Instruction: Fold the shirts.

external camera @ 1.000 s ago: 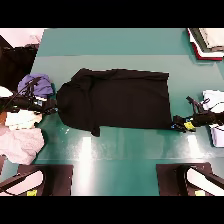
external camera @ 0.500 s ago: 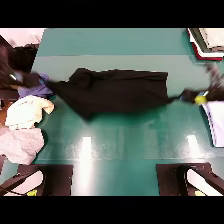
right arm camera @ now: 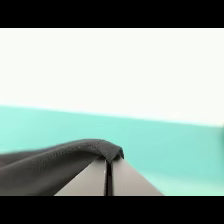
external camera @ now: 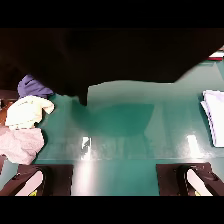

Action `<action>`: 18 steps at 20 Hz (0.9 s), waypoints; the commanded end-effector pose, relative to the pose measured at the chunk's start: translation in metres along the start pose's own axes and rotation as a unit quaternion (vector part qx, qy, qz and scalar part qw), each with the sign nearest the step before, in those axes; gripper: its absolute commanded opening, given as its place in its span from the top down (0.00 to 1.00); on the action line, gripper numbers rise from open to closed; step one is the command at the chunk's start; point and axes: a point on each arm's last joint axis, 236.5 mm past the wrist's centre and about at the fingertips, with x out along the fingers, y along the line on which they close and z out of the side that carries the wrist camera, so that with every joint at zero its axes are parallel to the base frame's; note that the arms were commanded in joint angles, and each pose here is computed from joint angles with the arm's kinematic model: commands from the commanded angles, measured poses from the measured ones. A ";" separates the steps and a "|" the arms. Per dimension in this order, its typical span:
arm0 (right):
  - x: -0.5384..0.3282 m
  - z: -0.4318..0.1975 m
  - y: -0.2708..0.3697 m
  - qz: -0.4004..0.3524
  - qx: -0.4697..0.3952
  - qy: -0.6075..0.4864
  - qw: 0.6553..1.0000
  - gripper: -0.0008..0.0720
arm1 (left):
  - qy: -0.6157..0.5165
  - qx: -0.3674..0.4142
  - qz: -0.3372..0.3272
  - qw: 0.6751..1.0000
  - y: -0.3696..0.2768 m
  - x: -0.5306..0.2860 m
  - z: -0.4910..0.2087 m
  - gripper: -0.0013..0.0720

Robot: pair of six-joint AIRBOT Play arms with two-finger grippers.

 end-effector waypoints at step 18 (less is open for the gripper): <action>0.110 -0.355 -0.145 -0.123 0.086 0.573 0.806 0.97 | 0.464 -0.318 -0.043 0.826 0.089 0.126 -0.403 0.95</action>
